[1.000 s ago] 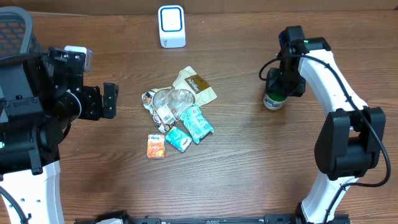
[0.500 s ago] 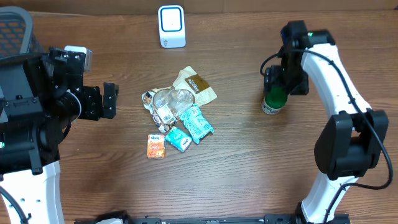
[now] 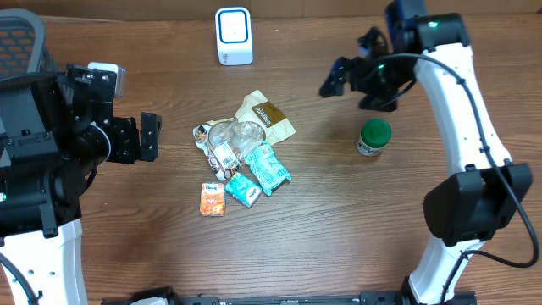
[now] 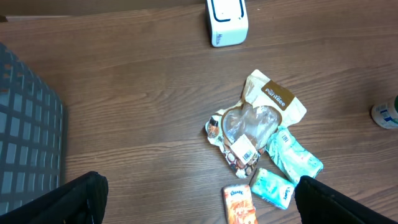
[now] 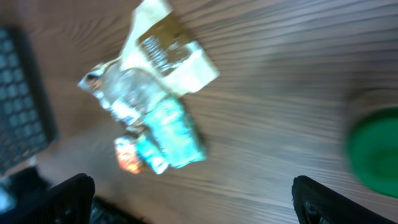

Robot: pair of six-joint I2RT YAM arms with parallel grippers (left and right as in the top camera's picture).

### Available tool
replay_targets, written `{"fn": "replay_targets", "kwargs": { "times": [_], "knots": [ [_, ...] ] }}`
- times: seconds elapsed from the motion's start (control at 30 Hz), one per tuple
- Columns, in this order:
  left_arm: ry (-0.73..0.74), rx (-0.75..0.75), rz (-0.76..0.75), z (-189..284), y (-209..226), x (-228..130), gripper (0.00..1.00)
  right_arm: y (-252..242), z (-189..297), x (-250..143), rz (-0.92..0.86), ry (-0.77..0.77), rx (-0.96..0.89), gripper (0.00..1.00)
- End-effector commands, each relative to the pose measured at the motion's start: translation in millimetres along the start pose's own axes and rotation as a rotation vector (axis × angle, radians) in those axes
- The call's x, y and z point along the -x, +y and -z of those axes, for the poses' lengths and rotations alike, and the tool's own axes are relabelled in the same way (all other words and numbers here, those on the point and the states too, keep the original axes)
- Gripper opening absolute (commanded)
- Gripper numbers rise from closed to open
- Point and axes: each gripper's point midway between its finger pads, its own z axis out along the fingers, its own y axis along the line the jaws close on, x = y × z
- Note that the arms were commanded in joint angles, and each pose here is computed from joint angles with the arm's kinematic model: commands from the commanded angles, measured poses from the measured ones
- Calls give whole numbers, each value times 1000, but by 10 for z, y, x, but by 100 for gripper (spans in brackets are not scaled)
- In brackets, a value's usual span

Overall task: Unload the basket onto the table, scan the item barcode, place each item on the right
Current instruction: 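Reach the right gripper to the pile and grasp the mint tissue pack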

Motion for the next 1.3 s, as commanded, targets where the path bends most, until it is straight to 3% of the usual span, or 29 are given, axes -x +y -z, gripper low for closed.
{"fn": "replay_targets", "kwargs": {
  "times": [0.0, 0.1, 0.17, 0.3, 0.6, 0.8, 1.27],
  "knots": [
    [-22, -7, -27, 39, -7, 66, 100, 285, -215, -198, 16, 77, 75, 100],
    [-22, -7, -27, 39, -7, 66, 100, 389, -418, -329, 59, 114, 52, 98],
    [-22, -7, -27, 39, -7, 66, 100, 448, -559, -403, 96, 128, 28, 83],
    [-22, -8, -27, 39, -8, 66, 100, 490, -867, -511, 65, 124, -63, 61],
    [-22, -8, -27, 39, -8, 66, 99, 736, -1402, -759, 76, 105, -102, 40],
    [-22, -7, -27, 39, -7, 66, 100, 843, -1632, -845, 81, 55, -138, 34],
    [-22, -7, -27, 39, -7, 66, 100, 914, -1774, -837, 31, -11, -175, 33]
  ]
}}
